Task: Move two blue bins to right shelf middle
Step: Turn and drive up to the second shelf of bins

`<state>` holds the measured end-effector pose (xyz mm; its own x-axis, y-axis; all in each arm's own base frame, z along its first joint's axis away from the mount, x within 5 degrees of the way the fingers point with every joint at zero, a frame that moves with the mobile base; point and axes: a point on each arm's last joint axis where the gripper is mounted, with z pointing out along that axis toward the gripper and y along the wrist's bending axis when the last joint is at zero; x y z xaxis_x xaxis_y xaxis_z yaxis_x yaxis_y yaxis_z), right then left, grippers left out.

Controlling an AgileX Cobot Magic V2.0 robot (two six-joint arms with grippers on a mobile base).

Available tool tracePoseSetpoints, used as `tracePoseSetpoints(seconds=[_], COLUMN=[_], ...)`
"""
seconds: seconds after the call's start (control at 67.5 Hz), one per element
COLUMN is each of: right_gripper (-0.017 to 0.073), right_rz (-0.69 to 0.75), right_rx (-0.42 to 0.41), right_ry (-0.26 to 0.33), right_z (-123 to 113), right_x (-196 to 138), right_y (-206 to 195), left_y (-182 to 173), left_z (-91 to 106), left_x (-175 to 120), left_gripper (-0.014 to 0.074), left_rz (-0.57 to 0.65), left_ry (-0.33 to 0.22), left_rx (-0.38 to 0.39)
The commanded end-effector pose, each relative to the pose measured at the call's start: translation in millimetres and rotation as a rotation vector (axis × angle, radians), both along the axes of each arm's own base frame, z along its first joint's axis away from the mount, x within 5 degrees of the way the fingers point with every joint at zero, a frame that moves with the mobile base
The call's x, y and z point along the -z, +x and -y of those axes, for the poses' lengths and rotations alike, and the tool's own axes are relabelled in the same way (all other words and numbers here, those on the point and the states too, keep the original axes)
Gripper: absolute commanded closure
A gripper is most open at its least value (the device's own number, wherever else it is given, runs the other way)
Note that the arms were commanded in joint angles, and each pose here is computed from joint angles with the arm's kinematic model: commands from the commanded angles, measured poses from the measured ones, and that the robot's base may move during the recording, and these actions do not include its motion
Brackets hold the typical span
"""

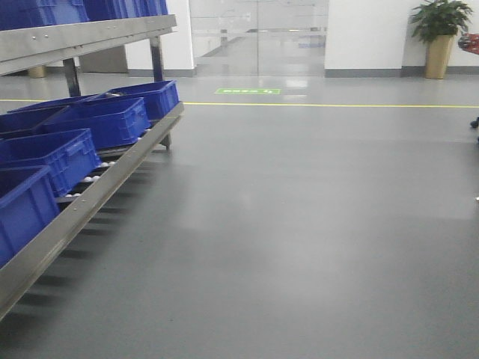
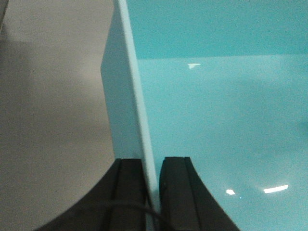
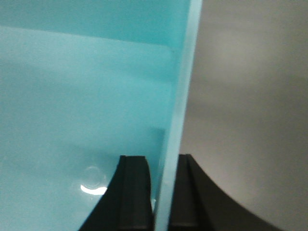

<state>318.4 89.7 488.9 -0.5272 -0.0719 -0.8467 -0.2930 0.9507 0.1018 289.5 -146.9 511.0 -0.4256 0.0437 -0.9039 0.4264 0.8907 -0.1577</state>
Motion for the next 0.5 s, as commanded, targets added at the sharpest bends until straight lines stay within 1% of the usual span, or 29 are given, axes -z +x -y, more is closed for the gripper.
tracePoseSetpoints(seconds=[0.0, 0.415, 0.489], right_gripper=[0.0712, 0.0712, 0.0712], right_rz=[0.074, 0.215, 0.233], right_rx=[0.014, 0.029, 0.03], right_ry=[-0.015, 0.027, 0.032], right_z=[4, 4, 3], right_x=[-8, -20, -22], right_y=[1, 7, 8], left_y=[-4, -1, 0], left_z=[-2.0, -1.5, -1.6], left_x=[-18, -37, -38], left_gripper=[0.0704, 0.0704, 0.0704], left_rz=[0.128, 0.312, 0.326], left_ry=[-0.056, -0.153, -0.161], left_rx=[0.0, -0.015, -0.016])
